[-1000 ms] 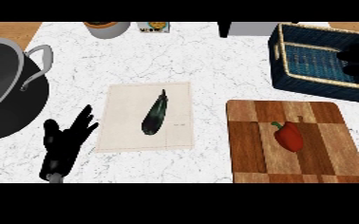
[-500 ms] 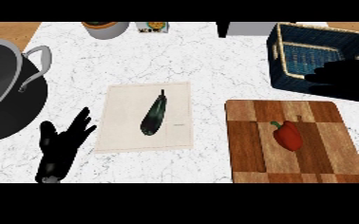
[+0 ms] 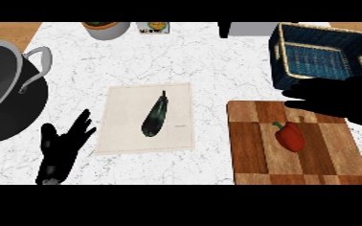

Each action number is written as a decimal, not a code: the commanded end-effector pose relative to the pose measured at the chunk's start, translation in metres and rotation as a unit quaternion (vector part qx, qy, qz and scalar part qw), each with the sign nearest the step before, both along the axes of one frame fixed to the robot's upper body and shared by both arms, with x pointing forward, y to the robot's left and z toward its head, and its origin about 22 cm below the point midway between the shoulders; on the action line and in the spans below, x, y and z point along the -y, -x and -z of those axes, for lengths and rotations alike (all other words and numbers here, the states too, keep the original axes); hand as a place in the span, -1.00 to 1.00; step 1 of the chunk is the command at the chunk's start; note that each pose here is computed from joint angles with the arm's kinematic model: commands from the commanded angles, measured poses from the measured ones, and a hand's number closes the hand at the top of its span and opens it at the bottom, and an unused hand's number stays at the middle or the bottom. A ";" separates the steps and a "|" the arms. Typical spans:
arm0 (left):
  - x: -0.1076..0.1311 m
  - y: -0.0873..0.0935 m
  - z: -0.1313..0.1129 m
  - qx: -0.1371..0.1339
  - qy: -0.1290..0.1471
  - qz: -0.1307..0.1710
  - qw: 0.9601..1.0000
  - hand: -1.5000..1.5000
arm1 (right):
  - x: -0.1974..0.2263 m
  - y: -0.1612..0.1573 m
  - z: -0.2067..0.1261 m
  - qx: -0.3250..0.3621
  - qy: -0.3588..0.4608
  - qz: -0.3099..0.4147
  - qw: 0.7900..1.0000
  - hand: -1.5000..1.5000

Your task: Pick the bell pepper from the cutting board and place it in the basket

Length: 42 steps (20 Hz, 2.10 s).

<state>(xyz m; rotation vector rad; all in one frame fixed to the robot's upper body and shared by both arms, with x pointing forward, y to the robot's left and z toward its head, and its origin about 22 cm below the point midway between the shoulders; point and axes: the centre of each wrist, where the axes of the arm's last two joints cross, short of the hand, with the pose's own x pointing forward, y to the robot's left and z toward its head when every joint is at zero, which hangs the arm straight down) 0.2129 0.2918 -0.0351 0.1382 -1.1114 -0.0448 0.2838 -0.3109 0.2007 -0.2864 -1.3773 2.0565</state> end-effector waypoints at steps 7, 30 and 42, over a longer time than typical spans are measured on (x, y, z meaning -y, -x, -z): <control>-0.004 0.005 0.015 -0.046 -0.007 -0.013 0.999 0.00 | 0.014 -0.013 0.049 -0.027 0.015 -0.008 1.000 -1.00; 0.004 0.009 0.016 -0.053 -0.006 -0.014 0.999 0.00 | 0.011 -0.023 0.128 -0.009 0.043 -0.010 0.999 -1.00; -0.012 0.017 0.006 -0.047 -0.002 -0.014 0.999 0.00 | -0.006 -0.012 0.168 -0.013 0.059 -0.012 0.998 -1.00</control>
